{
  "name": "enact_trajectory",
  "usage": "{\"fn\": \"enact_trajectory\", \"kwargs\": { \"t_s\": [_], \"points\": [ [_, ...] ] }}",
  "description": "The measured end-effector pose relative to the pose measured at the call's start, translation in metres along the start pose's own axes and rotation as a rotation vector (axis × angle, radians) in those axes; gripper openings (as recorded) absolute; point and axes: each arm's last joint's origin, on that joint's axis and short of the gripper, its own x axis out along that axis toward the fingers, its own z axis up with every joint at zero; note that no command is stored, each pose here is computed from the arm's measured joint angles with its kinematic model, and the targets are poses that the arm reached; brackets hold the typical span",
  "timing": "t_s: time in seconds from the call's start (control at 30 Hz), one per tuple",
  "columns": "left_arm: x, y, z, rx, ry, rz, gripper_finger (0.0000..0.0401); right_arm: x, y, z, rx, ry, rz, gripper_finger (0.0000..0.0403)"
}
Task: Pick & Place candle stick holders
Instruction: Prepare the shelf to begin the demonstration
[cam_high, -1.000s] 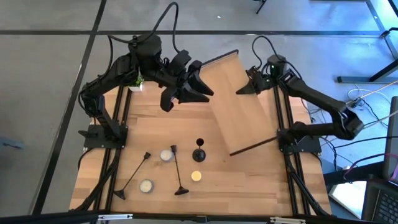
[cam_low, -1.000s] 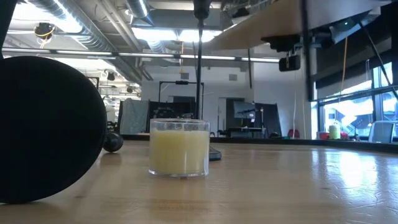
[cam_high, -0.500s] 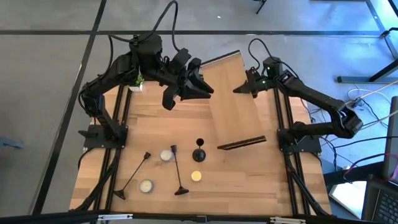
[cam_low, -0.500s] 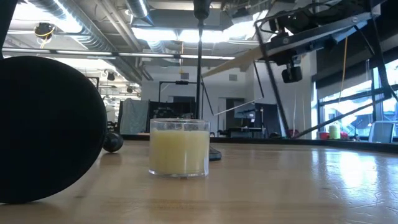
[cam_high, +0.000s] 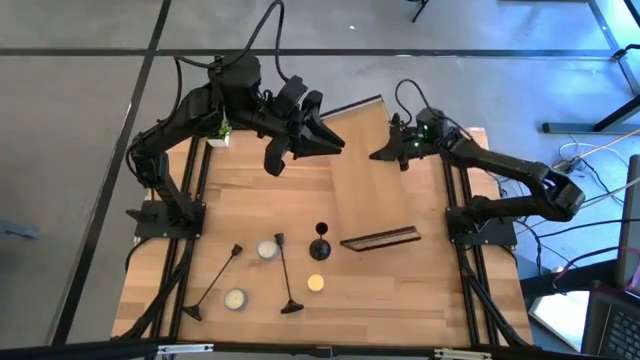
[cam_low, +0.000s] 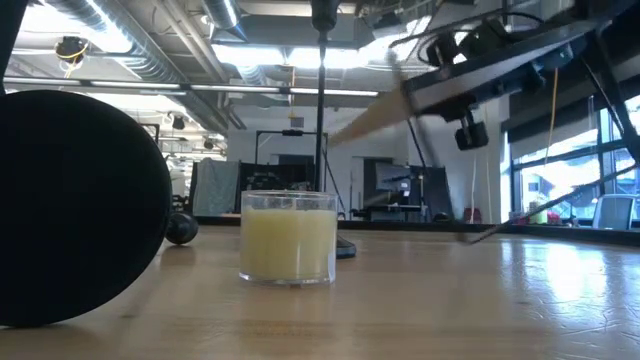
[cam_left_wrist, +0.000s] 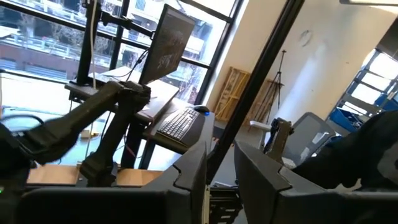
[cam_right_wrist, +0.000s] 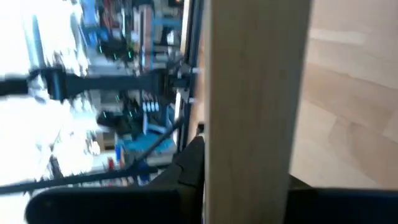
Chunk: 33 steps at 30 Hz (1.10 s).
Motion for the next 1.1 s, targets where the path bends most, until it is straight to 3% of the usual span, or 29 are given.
{"fn": "enact_trajectory", "kwargs": {
  "t_s": [0.27, 0.93, 1.1],
  "points": [
    [-0.001, 0.002, 0.001, 0.000, -0.003, 0.009, 0.0076, 0.009, -0.027, -0.020, 0.065, -0.099, 0.138, 0.0051],
    [-0.003, 0.006, 0.002, 0.008, -0.008, 0.023, 0.0066, 0.019, -0.034, -0.036, 0.040, -0.102, 0.036, 0.0051],
    [-0.003, 0.006, 0.002, 0.008, -0.008, 0.023, 0.0065, 0.019, -0.036, -0.036, 0.029, -0.101, 0.014, 0.0079]
  ]
}}
